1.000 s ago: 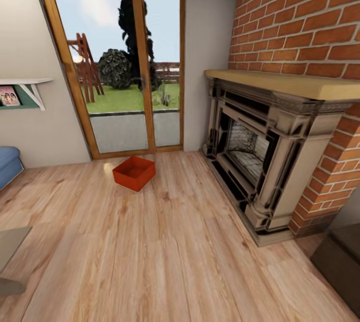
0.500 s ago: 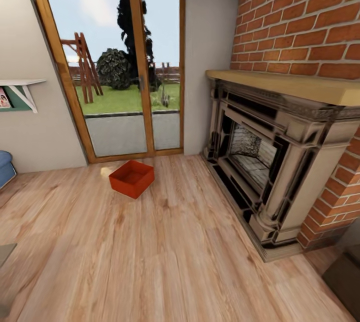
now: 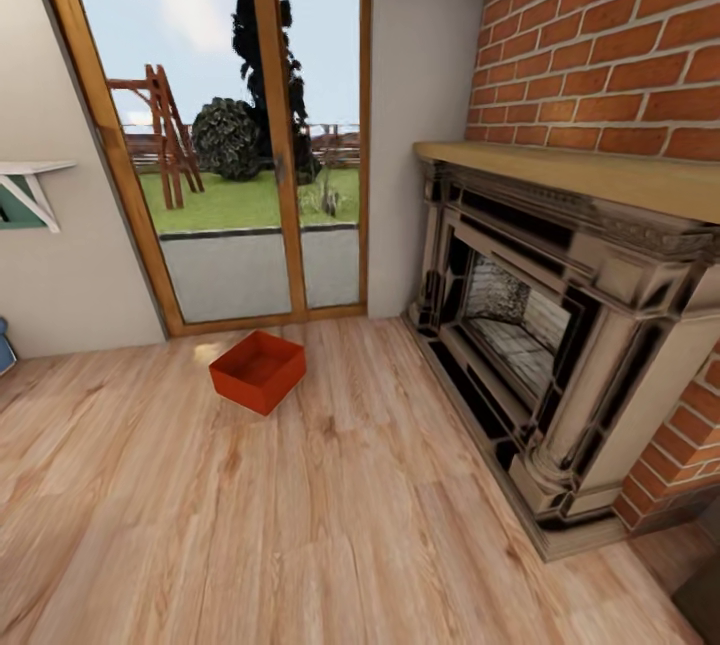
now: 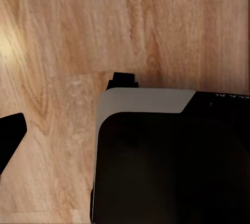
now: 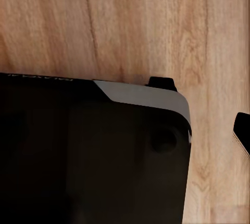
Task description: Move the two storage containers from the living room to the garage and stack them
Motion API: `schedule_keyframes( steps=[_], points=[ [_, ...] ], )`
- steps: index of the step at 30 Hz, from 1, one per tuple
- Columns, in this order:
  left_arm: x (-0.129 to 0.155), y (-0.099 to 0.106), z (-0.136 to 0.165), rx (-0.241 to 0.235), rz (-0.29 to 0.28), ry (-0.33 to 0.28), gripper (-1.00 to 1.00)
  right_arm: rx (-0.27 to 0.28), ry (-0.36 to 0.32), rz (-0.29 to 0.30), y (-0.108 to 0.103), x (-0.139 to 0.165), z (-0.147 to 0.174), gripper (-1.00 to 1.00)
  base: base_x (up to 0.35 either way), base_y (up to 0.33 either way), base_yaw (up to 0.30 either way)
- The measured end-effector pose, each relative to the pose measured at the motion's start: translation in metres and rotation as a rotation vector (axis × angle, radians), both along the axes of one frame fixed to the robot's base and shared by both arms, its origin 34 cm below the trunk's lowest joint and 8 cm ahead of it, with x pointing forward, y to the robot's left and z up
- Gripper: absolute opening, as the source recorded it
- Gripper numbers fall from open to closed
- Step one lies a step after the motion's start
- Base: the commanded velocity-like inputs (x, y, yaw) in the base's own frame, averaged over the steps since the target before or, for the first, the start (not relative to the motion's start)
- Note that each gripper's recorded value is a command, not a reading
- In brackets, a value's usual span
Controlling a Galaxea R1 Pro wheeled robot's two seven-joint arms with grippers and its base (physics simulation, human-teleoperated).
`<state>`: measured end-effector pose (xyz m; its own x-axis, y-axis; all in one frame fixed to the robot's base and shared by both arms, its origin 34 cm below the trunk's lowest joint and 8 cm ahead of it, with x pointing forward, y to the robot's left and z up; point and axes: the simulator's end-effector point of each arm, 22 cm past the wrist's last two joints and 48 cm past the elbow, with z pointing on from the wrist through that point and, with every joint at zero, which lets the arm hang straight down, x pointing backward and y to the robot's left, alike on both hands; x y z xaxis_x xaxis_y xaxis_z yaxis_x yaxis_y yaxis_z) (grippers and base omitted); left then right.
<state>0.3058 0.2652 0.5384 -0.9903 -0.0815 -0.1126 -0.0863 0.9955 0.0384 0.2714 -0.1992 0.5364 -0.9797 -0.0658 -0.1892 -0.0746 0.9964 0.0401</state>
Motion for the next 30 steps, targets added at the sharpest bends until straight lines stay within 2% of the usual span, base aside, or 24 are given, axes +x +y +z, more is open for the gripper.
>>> schedule_keyframes(
  steps=[30],
  points=[
    [0.0001,0.0,0.0,0.0,0.001,-0.001,1.0,0.0,0.001,0.0,0.0,-0.0003,-0.0001,1.0,0.324,0.0,0.0]
  ],
)
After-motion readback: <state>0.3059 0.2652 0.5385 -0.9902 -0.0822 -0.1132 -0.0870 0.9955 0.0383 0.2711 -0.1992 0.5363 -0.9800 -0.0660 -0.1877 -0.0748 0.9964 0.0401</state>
